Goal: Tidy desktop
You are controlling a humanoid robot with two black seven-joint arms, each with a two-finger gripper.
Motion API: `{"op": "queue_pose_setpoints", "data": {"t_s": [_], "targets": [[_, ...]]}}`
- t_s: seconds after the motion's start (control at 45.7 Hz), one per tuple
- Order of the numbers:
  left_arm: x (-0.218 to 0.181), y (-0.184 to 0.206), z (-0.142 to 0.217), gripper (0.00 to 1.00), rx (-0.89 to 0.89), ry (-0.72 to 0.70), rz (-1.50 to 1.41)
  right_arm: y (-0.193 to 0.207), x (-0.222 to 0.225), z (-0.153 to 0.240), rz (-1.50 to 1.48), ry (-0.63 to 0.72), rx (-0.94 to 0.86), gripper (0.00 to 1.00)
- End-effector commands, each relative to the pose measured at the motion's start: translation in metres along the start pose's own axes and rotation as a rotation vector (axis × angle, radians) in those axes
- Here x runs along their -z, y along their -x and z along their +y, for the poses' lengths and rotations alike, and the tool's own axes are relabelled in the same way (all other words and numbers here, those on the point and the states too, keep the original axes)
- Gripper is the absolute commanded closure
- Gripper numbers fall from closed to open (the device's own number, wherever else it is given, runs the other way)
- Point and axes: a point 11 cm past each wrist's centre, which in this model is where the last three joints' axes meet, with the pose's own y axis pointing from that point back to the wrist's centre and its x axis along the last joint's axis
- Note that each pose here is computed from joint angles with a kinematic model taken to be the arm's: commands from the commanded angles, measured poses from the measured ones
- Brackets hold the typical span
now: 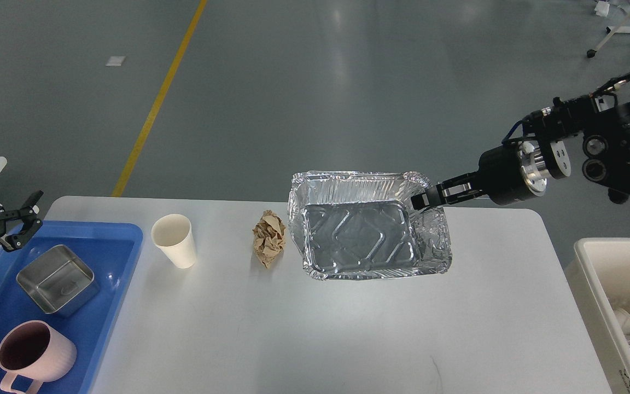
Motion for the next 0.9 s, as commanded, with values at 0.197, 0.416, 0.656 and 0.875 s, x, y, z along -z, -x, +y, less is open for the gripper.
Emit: {"op": "queue_pose_setpoints", "data": {"t_s": [0.197, 0.416, 0.656, 0.875], "targets": [[-0.018, 0.003, 0.002, 0.03, 0.032, 0.152, -0.18, 0.001, 0.001, -0.046, -0.012, 0.05, 0.082, 1.0], [-0.013, 0.01, 0.001, 0.03, 0.064, 0.185, -0.218, -0.003, -0.001, -0.049, 0.0, 0.078, 0.092, 1.0], [-0.007, 0.011, -0.007, 0.06, 0.047, 0.065, -0.267, -0.004, 0.0, -0.051, 0.01, 0.085, 0.099, 1.0], [0.007, 0.018, -0.017, 0.07, 0.02, -0.195, -0.602, -0.004, -0.001, -0.051, 0.008, 0.09, 0.099, 1.0]]}}
